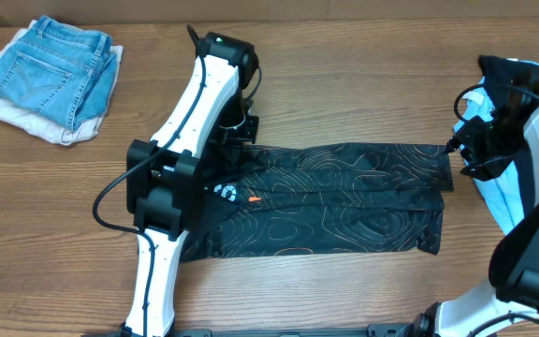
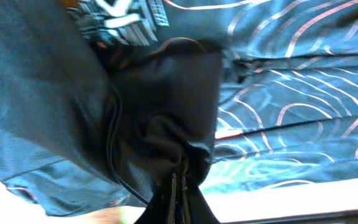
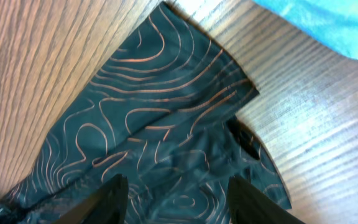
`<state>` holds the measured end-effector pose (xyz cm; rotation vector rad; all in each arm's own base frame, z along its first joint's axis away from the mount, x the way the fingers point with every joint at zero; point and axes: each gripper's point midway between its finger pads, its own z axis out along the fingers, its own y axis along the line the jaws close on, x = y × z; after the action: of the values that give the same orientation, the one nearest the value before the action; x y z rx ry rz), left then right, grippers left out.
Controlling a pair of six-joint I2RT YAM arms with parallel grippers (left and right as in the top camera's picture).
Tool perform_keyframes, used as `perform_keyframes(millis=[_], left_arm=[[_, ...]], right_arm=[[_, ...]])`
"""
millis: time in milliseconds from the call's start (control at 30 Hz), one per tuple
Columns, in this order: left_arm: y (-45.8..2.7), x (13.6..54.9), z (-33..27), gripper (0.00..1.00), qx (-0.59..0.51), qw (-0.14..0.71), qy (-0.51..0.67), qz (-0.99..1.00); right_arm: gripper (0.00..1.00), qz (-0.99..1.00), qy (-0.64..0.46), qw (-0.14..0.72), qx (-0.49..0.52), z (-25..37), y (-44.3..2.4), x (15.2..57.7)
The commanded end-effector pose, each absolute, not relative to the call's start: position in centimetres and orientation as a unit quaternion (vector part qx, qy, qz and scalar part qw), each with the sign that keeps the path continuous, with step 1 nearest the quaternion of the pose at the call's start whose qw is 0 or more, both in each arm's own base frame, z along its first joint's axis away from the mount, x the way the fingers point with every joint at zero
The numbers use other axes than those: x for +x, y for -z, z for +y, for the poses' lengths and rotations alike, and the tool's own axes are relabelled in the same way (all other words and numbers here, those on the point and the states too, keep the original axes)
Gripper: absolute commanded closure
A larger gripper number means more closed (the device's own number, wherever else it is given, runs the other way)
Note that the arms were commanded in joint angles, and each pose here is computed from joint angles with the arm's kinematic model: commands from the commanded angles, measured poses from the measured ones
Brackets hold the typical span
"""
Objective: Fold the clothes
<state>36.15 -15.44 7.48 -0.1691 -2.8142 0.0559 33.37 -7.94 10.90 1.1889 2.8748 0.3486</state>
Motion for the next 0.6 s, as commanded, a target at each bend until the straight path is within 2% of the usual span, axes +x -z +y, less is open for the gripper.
perform_keyframes(millis=[0,300,567], left_arm=[[-9.5,35.4,-18.2,0.96,-0.065,0.144,-0.050,-0.986],[-11.0,31.5,-24.3,0.96,-0.131,0.131,-0.040,-0.982],[-10.5,29.4,-26.2,0.93,-0.159,0.144,-0.029,-0.976]], right_arm=[[0.44,0.920,-0.113,0.049,0.373,-8.0,-14.2,33.3],[0.36,0.920,-0.100,0.089,0.369,-7.6,-18.5,30.7],[0.34,0.920,-0.100,0.079,0.370,-7.4,-18.6,30.1]])
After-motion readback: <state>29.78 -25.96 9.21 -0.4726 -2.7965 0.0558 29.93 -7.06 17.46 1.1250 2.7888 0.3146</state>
